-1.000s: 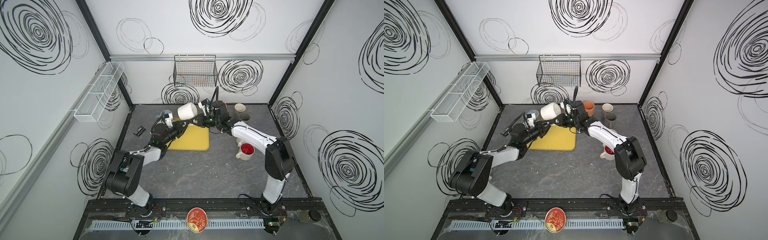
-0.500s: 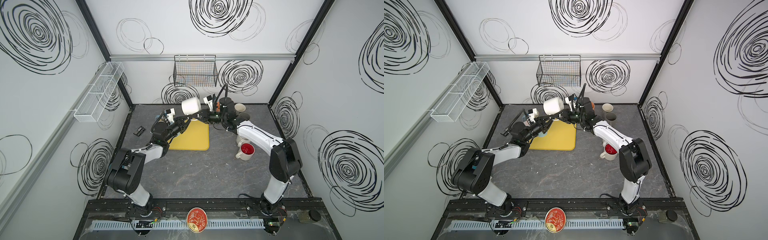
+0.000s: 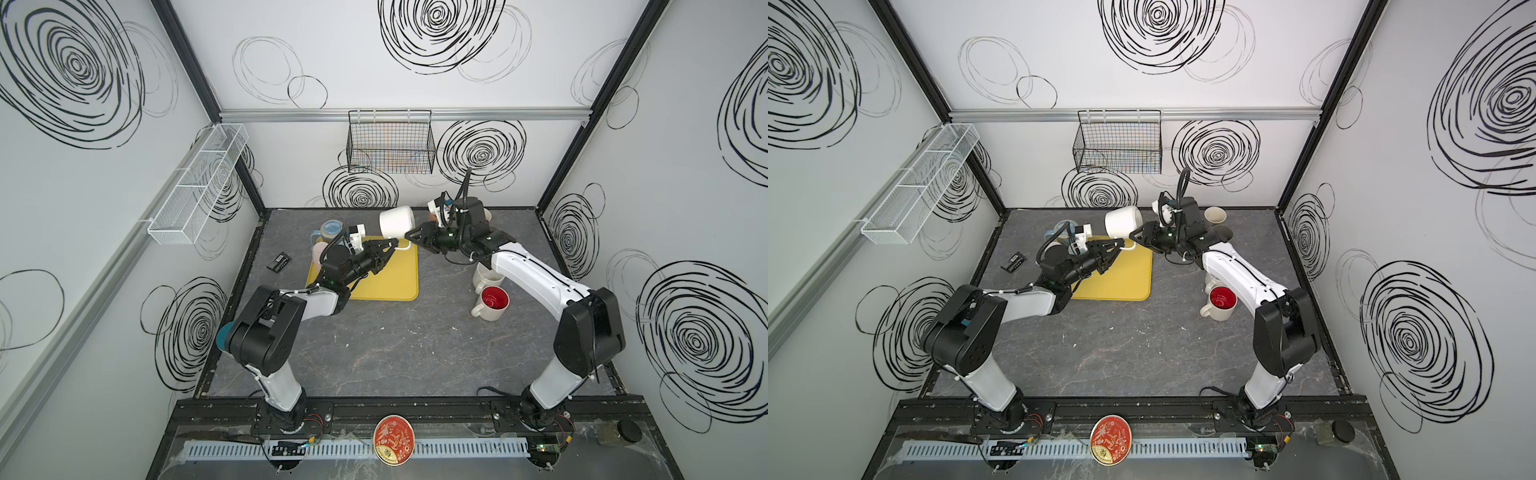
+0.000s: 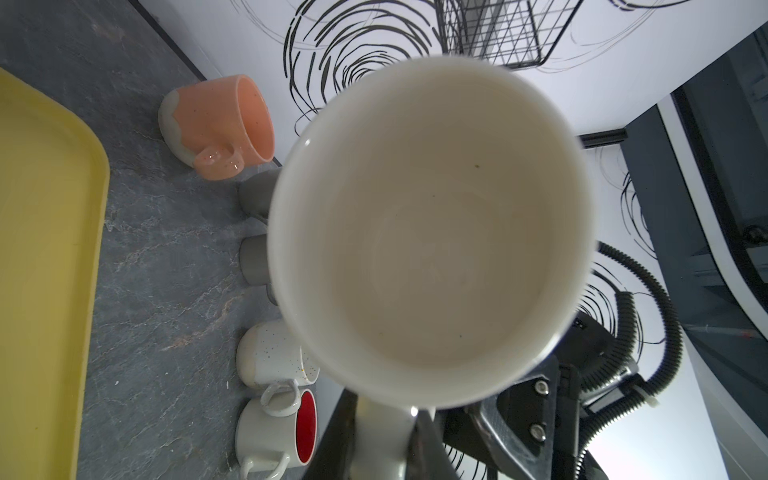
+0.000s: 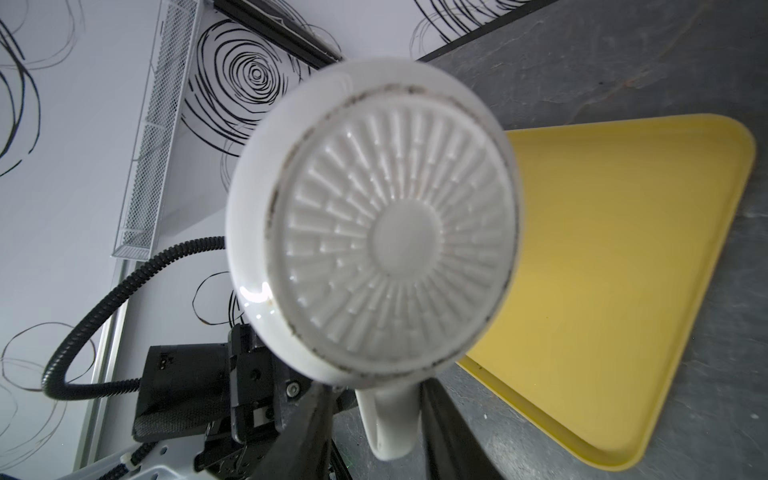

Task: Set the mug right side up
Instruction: 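Set the white mug upright beside the tray with the left gripper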

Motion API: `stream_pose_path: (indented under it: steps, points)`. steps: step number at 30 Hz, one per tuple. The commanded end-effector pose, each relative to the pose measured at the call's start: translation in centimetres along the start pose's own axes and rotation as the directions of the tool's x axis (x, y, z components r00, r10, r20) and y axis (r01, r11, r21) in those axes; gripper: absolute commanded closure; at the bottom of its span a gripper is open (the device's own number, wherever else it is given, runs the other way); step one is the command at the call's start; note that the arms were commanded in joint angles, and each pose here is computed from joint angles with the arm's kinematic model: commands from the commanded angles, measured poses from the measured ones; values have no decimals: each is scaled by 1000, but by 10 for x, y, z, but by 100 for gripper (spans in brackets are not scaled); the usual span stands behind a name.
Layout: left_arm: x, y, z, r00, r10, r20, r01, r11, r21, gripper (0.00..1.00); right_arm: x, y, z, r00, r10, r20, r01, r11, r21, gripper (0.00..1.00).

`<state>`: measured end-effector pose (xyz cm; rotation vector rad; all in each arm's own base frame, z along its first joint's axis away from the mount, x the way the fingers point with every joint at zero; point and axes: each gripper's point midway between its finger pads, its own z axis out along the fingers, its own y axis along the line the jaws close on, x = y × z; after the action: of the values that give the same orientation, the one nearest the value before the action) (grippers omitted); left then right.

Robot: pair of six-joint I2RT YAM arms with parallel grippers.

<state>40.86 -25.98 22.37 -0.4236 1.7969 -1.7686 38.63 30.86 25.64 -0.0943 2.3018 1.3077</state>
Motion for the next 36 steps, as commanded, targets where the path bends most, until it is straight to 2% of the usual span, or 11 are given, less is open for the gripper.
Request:
stream_pose_path:
  steps: [1,8,15,20,25,27,31,33,36]
  points:
    - [0,-41,17,989,150,20,-151,983,105,100,-3,-7,-23,999,-17,43,14,997,76,61]
    - [16,-8,44,986,163,-25,-163,987,16,100,-3,-51,-60,994,48,100,-70,970,232,61]
    - [30,22,71,980,190,-65,-194,979,-59,100,-10,-68,-93,984,74,163,-115,959,258,61]
    - [37,54,88,955,269,-125,-289,939,-185,100,-18,-72,-104,980,73,186,-121,957,264,61]
    - [42,83,104,857,441,-266,-511,791,-337,100,-22,-75,-111,980,63,189,-117,949,291,61]
    - [43,91,110,823,478,-306,-565,743,-358,100,-23,-77,-113,980,67,186,-122,947,298,61]
    - [48,105,123,730,550,-405,-683,610,-403,100,-25,-80,-119,980,82,183,-138,938,319,61]
    - [52,108,131,680,580,-449,-733,552,-398,100,-26,-83,-120,978,87,187,-145,936,321,61]
    - [56,114,142,562,636,-528,-827,416,-379,100,-28,-89,-122,977,101,189,-159,932,325,61]
